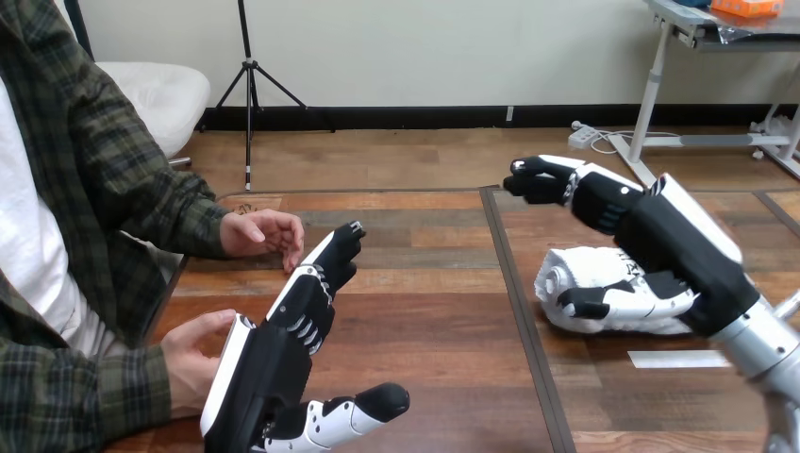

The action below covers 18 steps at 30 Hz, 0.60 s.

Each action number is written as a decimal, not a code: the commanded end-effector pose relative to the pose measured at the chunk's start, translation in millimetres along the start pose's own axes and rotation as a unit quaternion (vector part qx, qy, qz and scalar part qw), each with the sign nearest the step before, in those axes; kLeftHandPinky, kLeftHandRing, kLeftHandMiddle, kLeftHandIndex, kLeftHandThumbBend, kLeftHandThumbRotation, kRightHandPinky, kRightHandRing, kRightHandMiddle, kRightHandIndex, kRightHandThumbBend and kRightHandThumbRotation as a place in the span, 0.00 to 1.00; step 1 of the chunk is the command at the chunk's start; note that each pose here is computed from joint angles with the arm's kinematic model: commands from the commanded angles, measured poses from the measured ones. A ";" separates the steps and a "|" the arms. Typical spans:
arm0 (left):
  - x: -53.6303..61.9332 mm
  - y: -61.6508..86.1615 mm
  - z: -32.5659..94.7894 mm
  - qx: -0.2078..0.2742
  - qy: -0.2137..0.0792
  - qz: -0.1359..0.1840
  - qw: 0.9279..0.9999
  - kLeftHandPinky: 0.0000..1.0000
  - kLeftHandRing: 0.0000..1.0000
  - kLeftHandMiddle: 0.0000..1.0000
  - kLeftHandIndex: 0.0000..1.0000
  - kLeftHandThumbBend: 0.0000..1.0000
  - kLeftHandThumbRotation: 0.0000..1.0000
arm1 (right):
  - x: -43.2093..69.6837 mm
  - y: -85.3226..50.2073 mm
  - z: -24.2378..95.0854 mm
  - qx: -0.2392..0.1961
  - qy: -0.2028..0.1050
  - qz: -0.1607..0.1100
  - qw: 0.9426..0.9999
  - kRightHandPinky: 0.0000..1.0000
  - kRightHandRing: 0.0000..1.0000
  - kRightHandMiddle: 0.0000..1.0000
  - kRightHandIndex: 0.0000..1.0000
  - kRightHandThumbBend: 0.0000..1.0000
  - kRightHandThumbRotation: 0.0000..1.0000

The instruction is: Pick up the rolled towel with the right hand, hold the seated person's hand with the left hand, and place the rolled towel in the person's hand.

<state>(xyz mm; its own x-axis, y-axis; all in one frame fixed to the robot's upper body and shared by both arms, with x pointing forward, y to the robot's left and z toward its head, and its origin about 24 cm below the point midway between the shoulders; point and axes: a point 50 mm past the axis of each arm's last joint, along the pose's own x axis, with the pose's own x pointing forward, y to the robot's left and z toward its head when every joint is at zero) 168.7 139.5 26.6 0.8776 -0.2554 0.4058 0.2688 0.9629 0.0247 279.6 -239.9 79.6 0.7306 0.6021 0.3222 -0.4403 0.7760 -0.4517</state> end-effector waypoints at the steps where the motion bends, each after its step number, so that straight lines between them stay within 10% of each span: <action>1: 19.1 1.6 10.6 0.005 -0.051 0.004 0.999 0.94 0.94 0.93 0.89 1.00 0.49 | 17.7 -29.0 17.5 -0.061 -0.019 -0.003 0.998 0.87 0.87 0.84 0.86 1.00 0.48; 18: 17.2 1.8 10.6 0.001 -0.048 0.001 0.999 0.92 0.94 0.94 0.89 1.00 0.50 | 26.6 -68.3 24.7 -0.147 0.091 0.051 0.984 0.97 0.96 0.89 0.91 1.00 0.53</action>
<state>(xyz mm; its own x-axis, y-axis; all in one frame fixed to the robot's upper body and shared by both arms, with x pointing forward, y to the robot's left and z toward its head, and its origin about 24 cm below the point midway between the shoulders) 170.8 138.8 28.2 0.8740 -0.2516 0.4157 0.2677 0.9633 0.0202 299.1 -267.6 104.8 0.7840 0.6111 0.1088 -0.4198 0.6511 -0.6323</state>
